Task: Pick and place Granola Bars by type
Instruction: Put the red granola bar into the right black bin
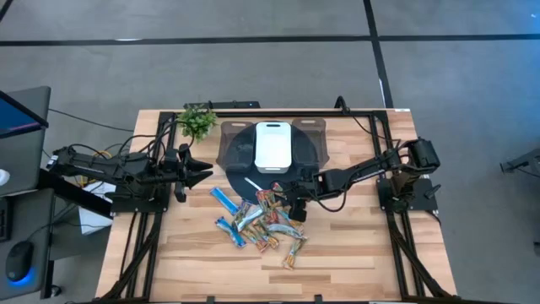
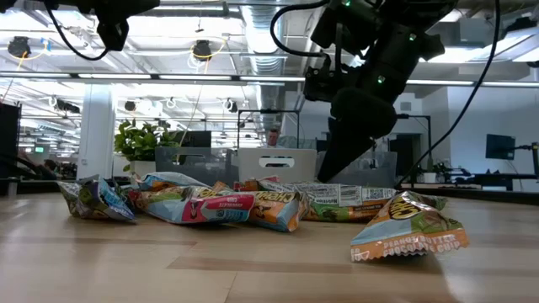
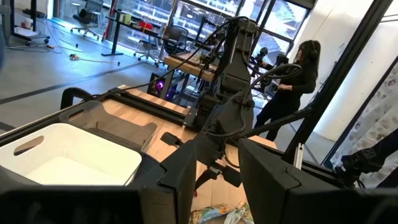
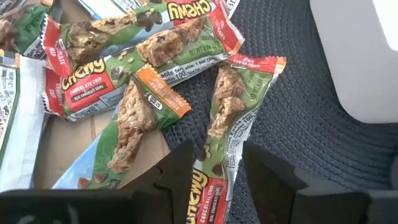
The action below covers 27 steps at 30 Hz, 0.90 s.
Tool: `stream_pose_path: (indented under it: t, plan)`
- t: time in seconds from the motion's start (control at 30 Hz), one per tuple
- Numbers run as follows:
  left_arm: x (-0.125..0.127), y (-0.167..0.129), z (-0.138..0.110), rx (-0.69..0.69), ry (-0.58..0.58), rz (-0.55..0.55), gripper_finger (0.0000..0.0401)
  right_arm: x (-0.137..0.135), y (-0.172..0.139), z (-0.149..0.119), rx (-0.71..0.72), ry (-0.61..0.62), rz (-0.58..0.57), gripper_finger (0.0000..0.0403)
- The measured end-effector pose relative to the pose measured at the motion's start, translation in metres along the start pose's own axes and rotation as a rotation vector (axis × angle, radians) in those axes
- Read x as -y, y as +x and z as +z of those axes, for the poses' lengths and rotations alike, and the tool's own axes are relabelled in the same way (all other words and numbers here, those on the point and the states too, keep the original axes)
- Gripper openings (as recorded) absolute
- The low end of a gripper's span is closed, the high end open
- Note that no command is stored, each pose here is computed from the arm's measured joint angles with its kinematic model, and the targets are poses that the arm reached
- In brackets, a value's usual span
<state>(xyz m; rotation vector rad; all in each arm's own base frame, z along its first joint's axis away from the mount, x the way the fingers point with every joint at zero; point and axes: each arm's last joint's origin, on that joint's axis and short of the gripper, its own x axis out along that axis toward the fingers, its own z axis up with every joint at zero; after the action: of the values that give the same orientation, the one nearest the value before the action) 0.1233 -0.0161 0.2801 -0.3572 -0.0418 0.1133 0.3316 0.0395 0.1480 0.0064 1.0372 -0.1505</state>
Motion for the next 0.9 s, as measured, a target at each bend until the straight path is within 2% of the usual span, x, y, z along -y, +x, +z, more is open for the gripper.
stream_pose_path:
  t: [0.13,0.33,0.9]
  plan:
    - [0.0,0.0,0.0,-0.002,-0.001,0.001,0.0112,0.0,0.012,-0.006,-0.054,-0.012,0.019,0.0134]
    - [-0.001,0.001,-0.003,-0.026,-0.023,0.01,0.0112,-0.003,0.025,-0.006,-0.06,0.107,0.035,0.0128]
    - [-0.001,0.005,-0.006,-0.042,-0.044,0.022,0.0112,-0.006,0.025,-0.005,-0.05,0.16,0.044,0.0066]
